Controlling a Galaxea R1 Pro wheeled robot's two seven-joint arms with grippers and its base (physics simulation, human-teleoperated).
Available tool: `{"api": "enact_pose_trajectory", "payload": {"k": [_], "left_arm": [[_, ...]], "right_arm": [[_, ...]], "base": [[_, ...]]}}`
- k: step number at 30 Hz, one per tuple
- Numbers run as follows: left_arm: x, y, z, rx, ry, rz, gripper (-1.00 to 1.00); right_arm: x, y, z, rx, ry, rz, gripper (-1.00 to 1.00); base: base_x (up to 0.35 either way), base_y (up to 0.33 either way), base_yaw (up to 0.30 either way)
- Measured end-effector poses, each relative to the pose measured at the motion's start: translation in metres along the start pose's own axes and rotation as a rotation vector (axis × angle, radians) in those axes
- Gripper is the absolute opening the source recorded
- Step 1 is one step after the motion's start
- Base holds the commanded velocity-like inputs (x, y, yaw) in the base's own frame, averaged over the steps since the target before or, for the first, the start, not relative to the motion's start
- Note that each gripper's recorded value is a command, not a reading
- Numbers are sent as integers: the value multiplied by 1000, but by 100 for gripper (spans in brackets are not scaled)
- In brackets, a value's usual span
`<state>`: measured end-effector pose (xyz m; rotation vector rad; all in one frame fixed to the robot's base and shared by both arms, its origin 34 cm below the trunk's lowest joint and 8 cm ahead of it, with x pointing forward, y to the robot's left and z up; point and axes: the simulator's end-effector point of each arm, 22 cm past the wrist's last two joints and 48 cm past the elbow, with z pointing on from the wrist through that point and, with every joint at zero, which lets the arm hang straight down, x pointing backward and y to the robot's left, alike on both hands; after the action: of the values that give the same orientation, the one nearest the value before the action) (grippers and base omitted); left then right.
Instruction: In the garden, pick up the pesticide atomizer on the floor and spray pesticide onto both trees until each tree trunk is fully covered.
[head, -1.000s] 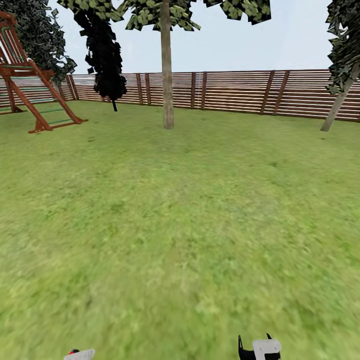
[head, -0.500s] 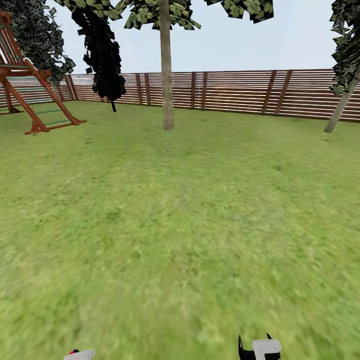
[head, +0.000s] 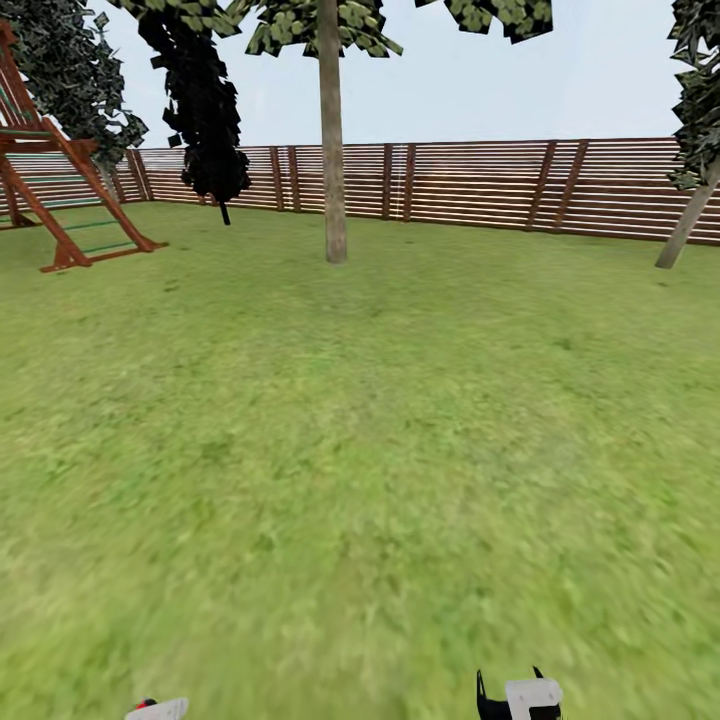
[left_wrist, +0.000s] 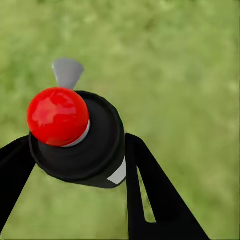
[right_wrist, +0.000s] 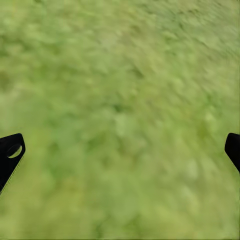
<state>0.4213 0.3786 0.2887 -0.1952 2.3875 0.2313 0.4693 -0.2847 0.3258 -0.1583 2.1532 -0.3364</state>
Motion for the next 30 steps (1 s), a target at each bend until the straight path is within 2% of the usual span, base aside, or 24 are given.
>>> {"api": "enact_pose_trajectory", "payload": {"k": [30], "left_arm": [[1,-6,-1,12,3,6,-100]], "right_arm": [[0,0,0,0,0,0,100]], "base": [[339,0,0]]}}
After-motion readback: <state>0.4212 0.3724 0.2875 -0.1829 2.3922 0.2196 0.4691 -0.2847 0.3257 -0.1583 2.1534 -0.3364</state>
